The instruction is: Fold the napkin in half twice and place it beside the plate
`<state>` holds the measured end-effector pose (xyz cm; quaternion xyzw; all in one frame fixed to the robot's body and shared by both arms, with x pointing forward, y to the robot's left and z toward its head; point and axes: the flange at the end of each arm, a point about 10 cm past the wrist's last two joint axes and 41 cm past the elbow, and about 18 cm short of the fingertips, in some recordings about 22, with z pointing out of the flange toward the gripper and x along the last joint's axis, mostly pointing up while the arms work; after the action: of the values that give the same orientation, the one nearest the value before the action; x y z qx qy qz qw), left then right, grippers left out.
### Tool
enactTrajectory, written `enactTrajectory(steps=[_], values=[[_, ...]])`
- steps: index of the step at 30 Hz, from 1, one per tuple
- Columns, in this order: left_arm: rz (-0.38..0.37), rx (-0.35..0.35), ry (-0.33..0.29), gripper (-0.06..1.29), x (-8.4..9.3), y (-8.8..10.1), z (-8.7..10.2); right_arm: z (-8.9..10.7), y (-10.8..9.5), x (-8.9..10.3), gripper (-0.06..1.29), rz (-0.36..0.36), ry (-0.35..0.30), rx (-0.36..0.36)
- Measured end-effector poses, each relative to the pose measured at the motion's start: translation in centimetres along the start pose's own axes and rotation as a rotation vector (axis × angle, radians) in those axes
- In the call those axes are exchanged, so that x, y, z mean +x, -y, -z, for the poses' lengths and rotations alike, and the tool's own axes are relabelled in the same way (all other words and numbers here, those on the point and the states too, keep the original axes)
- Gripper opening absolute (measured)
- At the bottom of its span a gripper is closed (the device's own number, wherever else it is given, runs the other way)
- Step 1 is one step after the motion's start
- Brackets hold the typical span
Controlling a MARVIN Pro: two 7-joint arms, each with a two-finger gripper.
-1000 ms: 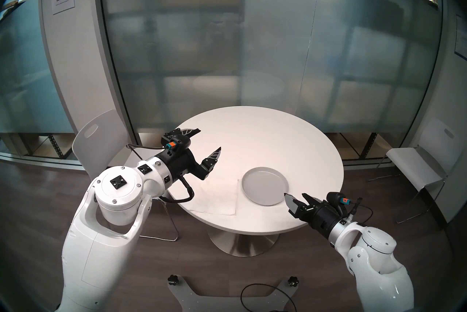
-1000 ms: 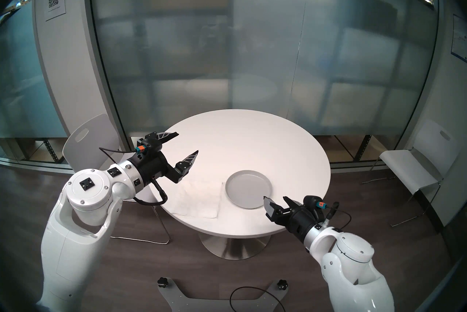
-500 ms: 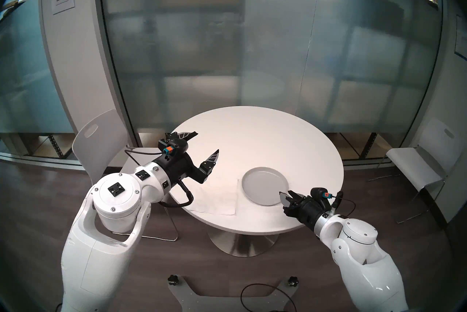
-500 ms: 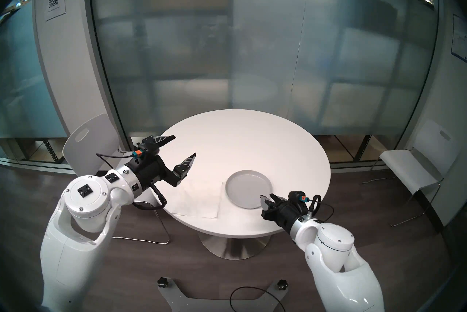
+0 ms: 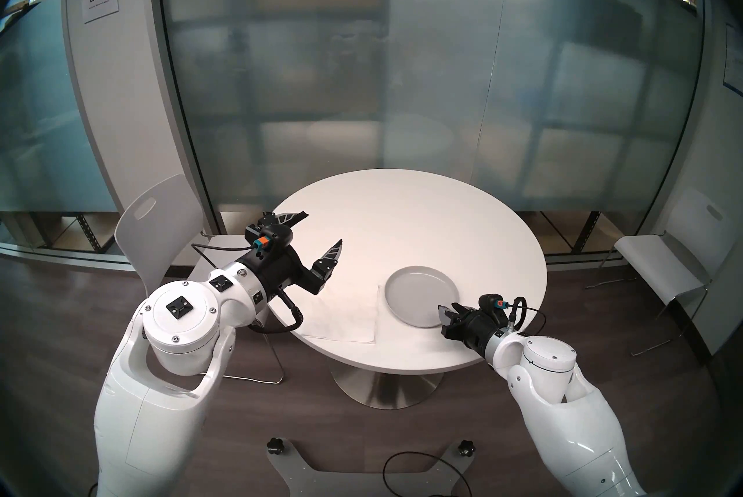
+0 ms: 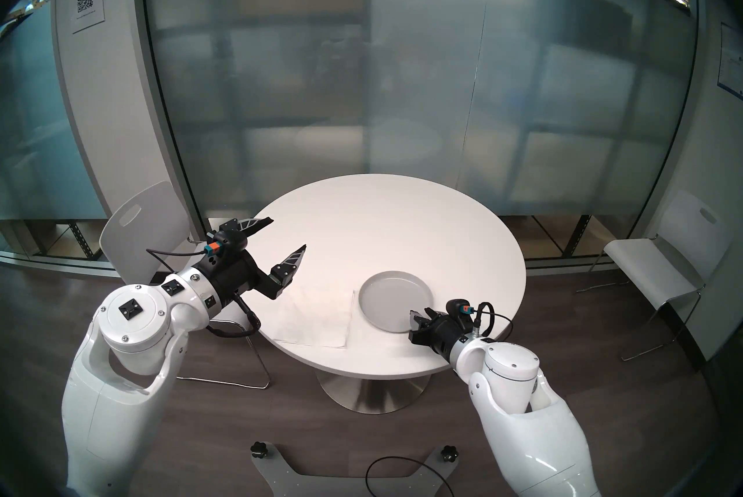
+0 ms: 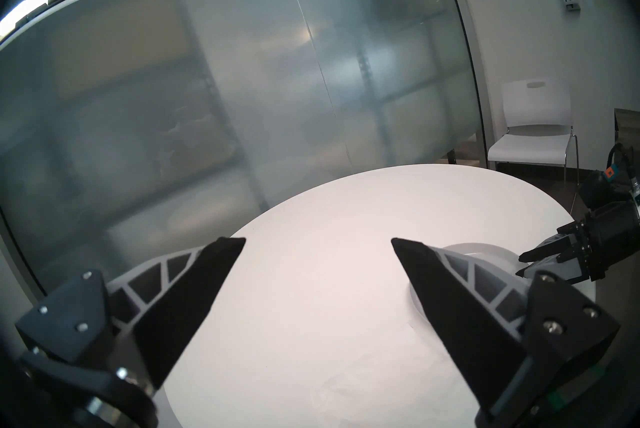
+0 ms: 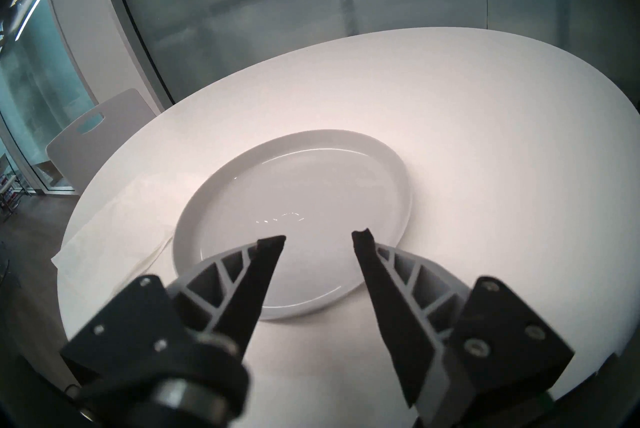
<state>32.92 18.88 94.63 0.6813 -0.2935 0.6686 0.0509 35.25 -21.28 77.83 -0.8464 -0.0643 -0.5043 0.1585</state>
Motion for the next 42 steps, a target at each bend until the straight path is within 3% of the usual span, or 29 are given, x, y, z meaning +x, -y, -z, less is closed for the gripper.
enactTrajectory(steps=[14,23,31,42], values=[[-0.007,-0.001,-0.016,1.19,0.2,0.1,0.2,-2.7,-0.2,1.1,0.70,0.033,0.070,0.050],[-0.016,-0.019,-0.025,1.19,0.4,-0.1,0.4,-0.5,0.4,1.9,0.73,0.036,0.073,0.097],[-0.021,-0.032,-0.036,1.19,0.8,-0.1,0.4,2.0,0.4,2.5,0.86,0.035,0.062,0.099],[-0.020,-0.032,-0.043,1.19,1.0,0.0,0.3,1.6,1.2,2.7,0.88,0.034,0.058,0.096]])
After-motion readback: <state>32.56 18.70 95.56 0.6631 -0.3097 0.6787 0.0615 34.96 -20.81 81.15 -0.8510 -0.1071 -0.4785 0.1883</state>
